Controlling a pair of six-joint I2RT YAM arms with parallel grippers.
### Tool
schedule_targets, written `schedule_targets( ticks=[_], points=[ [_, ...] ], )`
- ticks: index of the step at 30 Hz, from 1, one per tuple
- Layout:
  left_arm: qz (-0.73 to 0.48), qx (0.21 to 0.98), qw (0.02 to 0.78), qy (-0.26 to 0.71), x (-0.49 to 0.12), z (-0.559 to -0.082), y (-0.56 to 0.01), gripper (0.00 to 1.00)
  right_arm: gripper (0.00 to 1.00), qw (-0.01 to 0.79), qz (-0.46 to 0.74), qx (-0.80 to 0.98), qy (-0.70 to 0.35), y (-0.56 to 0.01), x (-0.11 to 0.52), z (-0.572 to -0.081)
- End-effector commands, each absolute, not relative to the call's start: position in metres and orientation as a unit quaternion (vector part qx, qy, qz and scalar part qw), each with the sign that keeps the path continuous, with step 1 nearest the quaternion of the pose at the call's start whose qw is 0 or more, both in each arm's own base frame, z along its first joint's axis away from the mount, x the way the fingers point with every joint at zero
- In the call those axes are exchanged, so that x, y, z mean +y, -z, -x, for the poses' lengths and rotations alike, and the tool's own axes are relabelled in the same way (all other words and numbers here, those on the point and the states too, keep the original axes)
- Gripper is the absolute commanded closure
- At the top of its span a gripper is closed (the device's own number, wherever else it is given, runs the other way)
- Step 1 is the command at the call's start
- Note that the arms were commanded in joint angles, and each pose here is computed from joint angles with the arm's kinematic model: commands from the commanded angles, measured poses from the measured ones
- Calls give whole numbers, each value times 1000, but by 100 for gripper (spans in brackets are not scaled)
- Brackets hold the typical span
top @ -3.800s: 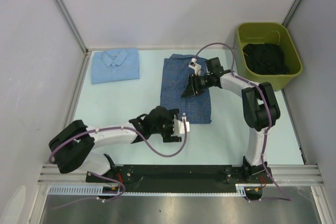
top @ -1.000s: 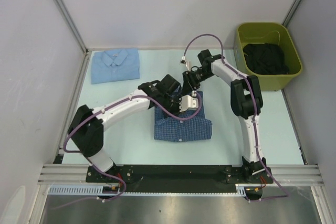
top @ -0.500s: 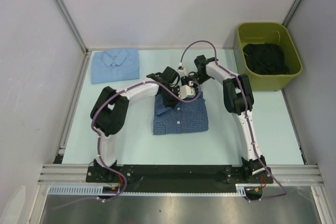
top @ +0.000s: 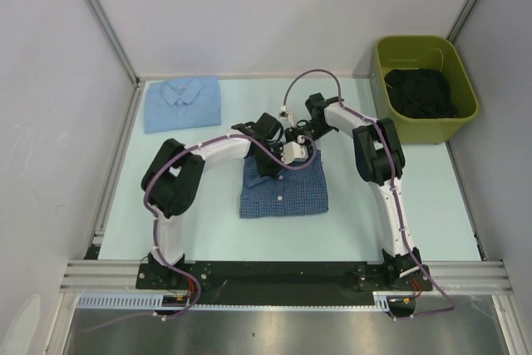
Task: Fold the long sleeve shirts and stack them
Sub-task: Fold the shirt
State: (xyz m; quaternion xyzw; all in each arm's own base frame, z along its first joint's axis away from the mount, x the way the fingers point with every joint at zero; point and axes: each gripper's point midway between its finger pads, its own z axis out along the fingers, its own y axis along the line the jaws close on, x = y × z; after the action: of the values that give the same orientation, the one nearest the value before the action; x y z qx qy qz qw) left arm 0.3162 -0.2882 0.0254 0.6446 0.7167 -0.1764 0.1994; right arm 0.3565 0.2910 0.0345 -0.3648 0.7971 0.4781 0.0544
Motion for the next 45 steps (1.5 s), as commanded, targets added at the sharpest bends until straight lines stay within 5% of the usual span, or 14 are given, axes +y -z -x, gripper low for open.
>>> schedule_targets(
  ticks=[1, 6, 9, 15, 19, 27, 32, 36, 45],
  points=[
    [-620, 736, 179, 207, -280, -303, -34, 98, 46, 68, 369, 808, -454, -51, 287, -361],
    [-613, 727, 209, 226, -281, -339, -66, 84, 30, 136, 345, 820, -436, -96, 259, -406],
    [-614, 719, 214, 243, -283, -353, -76, 65, 22, 172, 335, 828, -417, -120, 236, -422],
    [-555, 736, 247, 297, -261, -369, -115, 29, 10, 185, 311, 838, -408, -142, 202, -402],
    [-522, 748, 233, 338, -244, -353, -121, 23, 9, 167, 306, 845, -406, -134, 197, -373],
    [-459, 796, 166, 358, -221, -333, -84, 22, 9, 131, 316, 852, -396, -101, 200, -342],
    [-451, 813, 156, 334, -210, -336, -66, 24, 18, 121, 322, 852, -395, -87, 205, -341],
    [-446, 817, 151, 332, -207, -337, -61, 31, 37, 123, 323, 853, -390, -82, 203, -343],
    [-433, 815, 134, 360, -207, -338, -68, 78, 92, 134, 317, 858, -381, -79, 200, -352]
  ],
)
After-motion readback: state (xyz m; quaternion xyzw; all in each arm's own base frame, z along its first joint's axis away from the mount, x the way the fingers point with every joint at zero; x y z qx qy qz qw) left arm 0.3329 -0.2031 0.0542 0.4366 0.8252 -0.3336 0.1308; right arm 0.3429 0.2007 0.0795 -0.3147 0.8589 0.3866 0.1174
